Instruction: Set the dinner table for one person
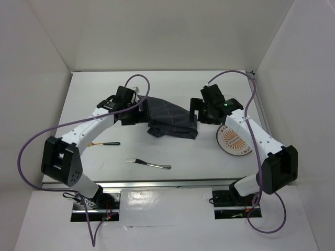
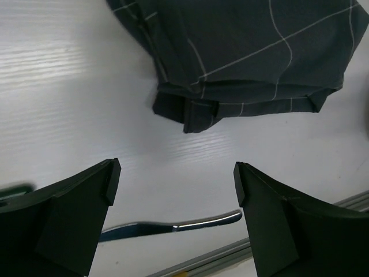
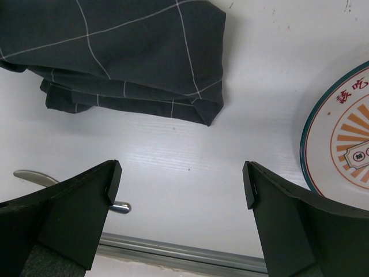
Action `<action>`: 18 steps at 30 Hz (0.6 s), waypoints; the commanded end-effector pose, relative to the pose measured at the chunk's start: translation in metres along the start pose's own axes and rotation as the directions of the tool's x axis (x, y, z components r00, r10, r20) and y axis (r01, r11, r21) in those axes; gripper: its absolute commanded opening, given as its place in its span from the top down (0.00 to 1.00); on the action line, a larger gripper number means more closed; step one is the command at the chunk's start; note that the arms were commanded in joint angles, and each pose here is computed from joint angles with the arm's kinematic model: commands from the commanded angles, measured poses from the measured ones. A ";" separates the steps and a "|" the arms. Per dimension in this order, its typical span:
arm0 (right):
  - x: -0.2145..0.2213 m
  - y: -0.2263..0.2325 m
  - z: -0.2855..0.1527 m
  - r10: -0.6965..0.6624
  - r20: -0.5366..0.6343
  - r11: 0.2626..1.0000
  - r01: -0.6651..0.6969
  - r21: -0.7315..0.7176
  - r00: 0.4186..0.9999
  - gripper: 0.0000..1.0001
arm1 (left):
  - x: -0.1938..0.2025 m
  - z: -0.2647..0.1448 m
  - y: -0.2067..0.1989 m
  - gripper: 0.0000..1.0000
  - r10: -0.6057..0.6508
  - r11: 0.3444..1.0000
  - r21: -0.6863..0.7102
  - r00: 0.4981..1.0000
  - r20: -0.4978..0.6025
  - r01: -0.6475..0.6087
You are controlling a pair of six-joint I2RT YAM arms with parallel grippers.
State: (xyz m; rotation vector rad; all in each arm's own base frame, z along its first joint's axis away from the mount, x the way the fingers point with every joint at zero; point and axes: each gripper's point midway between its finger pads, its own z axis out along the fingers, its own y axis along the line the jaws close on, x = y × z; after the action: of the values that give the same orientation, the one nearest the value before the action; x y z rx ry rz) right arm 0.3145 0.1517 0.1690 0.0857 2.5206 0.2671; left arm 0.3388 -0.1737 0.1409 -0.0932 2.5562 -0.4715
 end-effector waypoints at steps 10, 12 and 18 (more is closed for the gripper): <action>-0.032 0.017 -0.029 0.024 0.121 0.999 -0.019 -0.043 0.992 0.00 | -0.037 0.070 -0.015 0.00 -0.165 0.971 0.170 0.986 -0.016 0.165; -0.024 0.013 -0.028 0.022 0.109 0.999 -0.018 -0.037 0.994 0.00 | -0.043 0.077 -0.018 0.01 -0.163 0.970 0.182 0.987 -0.013 0.163; -0.015 0.011 -0.032 0.043 0.092 0.999 -0.041 -0.026 0.995 0.00 | -0.057 0.103 -0.034 0.13 -0.152 0.955 0.249 0.987 -0.058 0.162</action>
State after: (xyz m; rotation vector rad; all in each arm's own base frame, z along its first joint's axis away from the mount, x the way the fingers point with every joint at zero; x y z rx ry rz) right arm 0.3154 0.1553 0.1943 0.1169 2.4558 0.2975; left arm 0.4209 -0.2087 0.0848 -0.2386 2.5653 -0.7470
